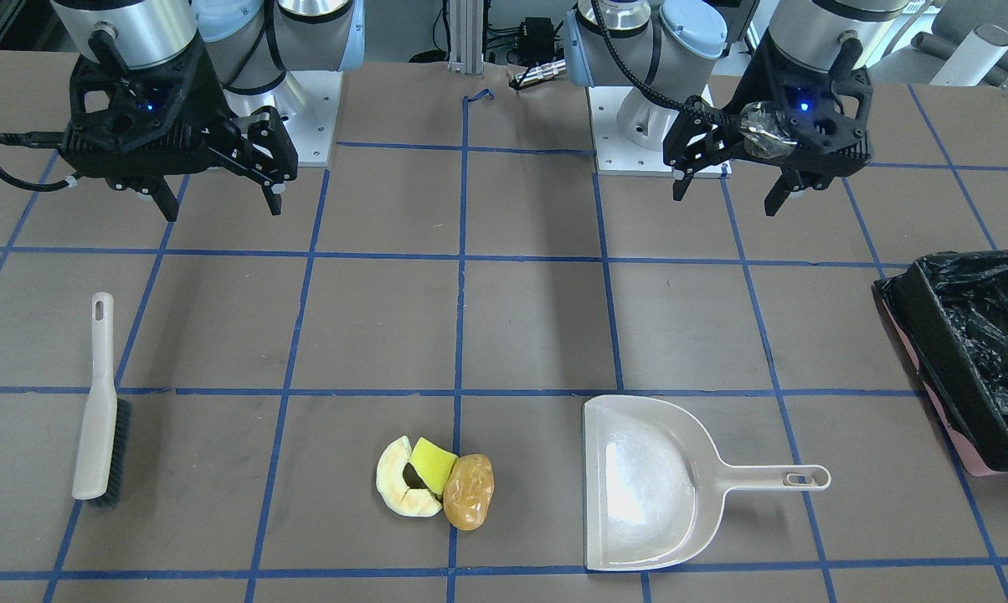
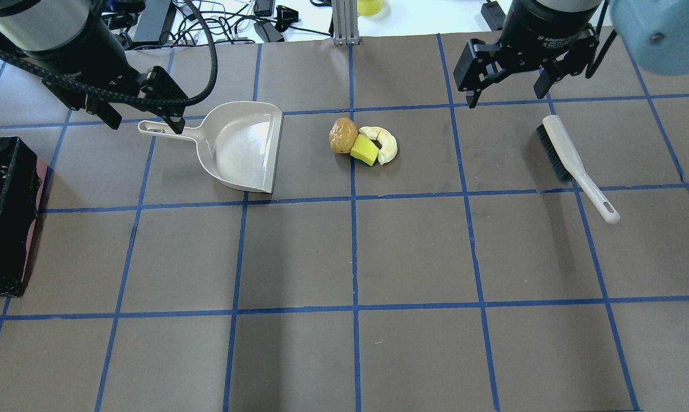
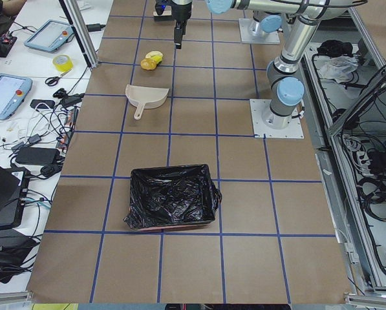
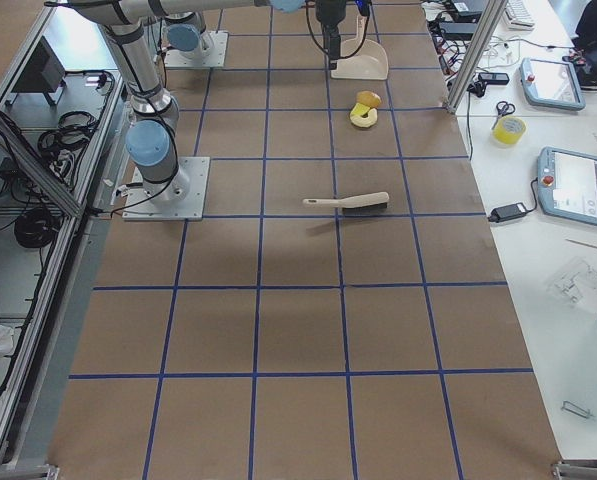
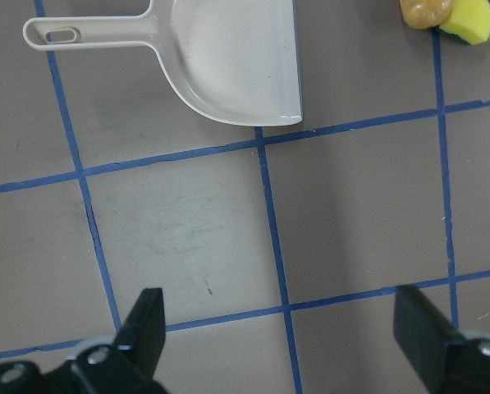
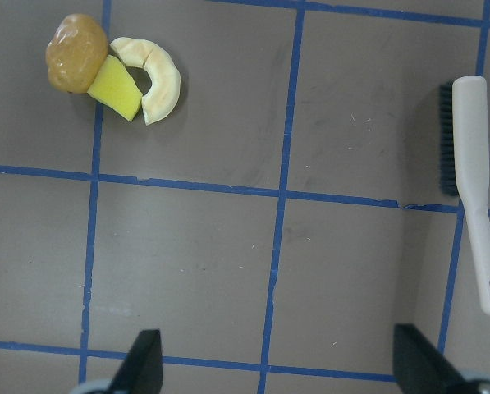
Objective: Sweep and dump trash into bin
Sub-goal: 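Move the left gripper to the dustpan handle while the right gripper reaches for the brush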
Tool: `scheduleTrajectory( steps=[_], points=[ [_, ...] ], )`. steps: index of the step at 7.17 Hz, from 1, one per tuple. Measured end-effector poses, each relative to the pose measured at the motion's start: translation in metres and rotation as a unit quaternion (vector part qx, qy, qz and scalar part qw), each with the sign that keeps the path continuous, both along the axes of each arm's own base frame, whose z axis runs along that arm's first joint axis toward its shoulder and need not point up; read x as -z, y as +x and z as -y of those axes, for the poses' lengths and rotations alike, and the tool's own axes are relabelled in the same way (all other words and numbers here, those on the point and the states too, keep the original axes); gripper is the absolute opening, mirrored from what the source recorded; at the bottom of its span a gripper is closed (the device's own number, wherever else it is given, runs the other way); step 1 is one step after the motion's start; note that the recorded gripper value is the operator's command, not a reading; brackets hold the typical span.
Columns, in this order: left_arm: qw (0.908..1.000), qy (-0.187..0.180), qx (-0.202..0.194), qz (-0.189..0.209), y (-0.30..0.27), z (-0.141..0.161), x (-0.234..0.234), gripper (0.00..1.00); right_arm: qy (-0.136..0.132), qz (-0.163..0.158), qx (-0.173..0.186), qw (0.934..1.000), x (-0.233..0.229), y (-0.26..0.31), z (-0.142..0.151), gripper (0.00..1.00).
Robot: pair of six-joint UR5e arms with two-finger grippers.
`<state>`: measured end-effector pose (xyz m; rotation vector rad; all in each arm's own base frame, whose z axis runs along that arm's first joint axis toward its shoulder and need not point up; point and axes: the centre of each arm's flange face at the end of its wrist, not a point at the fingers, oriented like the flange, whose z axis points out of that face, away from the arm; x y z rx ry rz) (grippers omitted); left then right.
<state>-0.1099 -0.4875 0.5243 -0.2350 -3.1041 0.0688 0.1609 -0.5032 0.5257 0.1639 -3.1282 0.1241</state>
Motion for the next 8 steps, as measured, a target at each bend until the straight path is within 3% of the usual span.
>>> scheduleTrajectory(
  steps=[3,4,5,7,8],
  points=[
    [1.0000,-0.002,0.001,0.000,0.000,0.002,0.003,0.99,0.005,-0.001,0.005,1.0000,0.003,0.000,0.002,1.00],
    [1.0000,-0.003,0.008,0.001,0.000,0.007,0.007,0.98,0.015,-0.002,0.006,0.9999,0.004,-0.001,-0.001,1.00],
    [0.9995,-0.008,0.030,0.002,0.003,0.014,0.012,0.98,0.044,-0.008,0.005,0.9990,0.011,-0.003,-0.006,1.00],
    [0.9914,-0.014,0.130,0.009,0.011,0.033,0.029,0.98,0.121,-0.030,0.027,0.9918,0.051,-0.033,0.013,1.00],
    [0.9813,-0.018,0.191,0.013,0.017,0.044,0.044,0.96,0.136,-0.038,0.039,0.9893,0.073,-0.058,0.032,1.00]
  ],
)
